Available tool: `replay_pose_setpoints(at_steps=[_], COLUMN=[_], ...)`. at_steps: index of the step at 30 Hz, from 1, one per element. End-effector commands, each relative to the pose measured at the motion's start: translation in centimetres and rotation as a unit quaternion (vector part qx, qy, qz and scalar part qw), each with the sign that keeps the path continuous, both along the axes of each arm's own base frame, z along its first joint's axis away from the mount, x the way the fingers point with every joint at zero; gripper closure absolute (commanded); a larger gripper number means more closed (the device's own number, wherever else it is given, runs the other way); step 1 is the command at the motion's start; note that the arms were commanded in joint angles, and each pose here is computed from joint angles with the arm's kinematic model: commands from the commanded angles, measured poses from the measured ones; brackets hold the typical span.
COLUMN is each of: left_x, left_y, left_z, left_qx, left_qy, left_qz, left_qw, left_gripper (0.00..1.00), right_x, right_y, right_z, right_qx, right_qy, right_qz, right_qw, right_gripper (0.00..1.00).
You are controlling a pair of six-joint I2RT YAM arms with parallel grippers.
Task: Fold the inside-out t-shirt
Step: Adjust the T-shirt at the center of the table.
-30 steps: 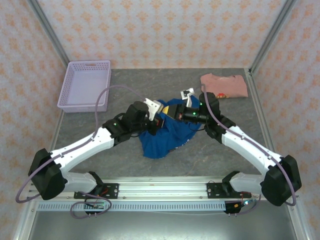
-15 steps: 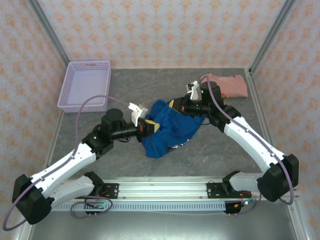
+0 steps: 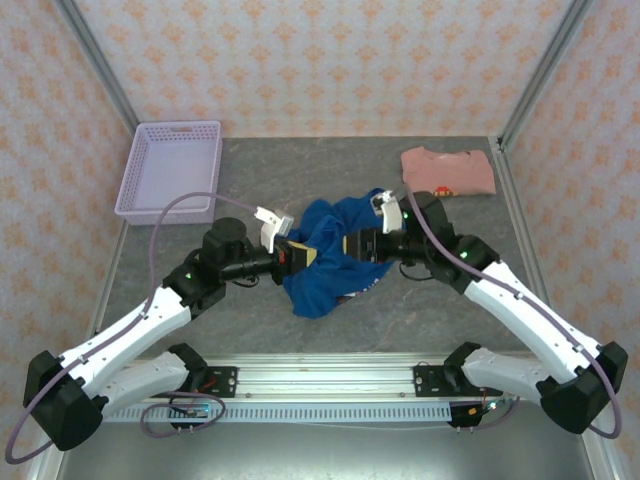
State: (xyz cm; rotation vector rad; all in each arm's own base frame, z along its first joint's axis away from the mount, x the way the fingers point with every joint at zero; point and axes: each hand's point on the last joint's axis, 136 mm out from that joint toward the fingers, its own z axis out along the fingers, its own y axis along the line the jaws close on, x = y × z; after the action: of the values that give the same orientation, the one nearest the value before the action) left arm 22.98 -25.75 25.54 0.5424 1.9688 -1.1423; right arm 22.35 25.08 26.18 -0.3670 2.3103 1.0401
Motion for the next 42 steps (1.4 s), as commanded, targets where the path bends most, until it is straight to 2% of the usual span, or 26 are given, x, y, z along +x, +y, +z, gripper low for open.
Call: replay_pose_setpoints(at_steps=[1,6,9,12,14,16,17,19,21,26,31,34,38,42], left_x=[0.4,0.4,0.4,0.5,0.7,0.8,0.7,0.5,0.1,0.3,0.3,0.8,1.4,1.2], left_y=[0.0,0.1,0.1,0.4,0.8,1.3,1.5,1.9,2.1,3.4,2.7,3.1,4.2,4.0], left_z=[1.6,1.4,1.1,0.5,-0.2,-0.9,-1.1,-1.4,-1.6,-3.1,-3.6,-4.2,-4.9,-5.6], left_qx=[-0.006,0.000,0.004,0.017,0.031,0.043,0.045,0.043,0.041,0.057,0.070,0.089,0.123,0.156], left_qy=[-0.010,-0.011,-0.010,-0.007,-0.004,-0.004,-0.002,-0.001,-0.001,0.008,0.021,0.029,0.028,0.024], left_qz=[0.006,0.005,0.006,0.014,0.026,0.037,0.041,0.044,0.045,0.074,0.053,0.068,0.103,0.098], left_qw=[1.000,1.000,1.000,1.000,0.999,0.998,0.998,0.998,0.998,0.996,0.996,0.993,0.987,0.982], left_gripper=[1.00,1.00,1.00,1.00,1.00,1.00,1.00,1.00,1.00,1.00,1.00,0.87,0.64,0.53], right_x=[1.1,2.0,2.6,3.0,3.4,3.9,4.0,3.8,3.3,1.4,-0.3,-0.3,-0.5,-0.8], right_y=[1.9,4.2,4.8,4.0,1.9,-1.8,-3.1,-4.6,-4.6,-3.9,-1.1,-1.3,-1.5,-1.4], right_z=[-0.7,-0.4,-0.8,-0.7,-1.4,-2.5,-2.8,-2.6,-1.6,-0.2,-0.2,-0.8,-0.7,-0.9], right_qx=[0.021,0.071,0.078,0.065,0.011,-0.070,-0.093,-0.104,-0.076,-0.055,-0.004,-0.015,-0.020,-0.017], right_qy=[-0.006,0.012,0.022,0.012,0.000,-0.002,0.002,0.004,-0.004,0.001,0.031,0.025,0.021,0.022], right_qz=[0.004,0.012,0.009,-0.013,-0.047,-0.096,-0.110,-0.119,-0.102,-0.017,0.073,0.073,0.077,0.088], right_qw=[1.000,0.997,0.997,0.998,0.999,0.993,0.990,0.987,0.992,0.998,0.997,0.997,0.997,0.996], right_gripper=[0.47,0.42,0.48,0.66,0.80,0.97,1.00,1.00,1.00,1.00,1.00,1.00,1.00,1.00])
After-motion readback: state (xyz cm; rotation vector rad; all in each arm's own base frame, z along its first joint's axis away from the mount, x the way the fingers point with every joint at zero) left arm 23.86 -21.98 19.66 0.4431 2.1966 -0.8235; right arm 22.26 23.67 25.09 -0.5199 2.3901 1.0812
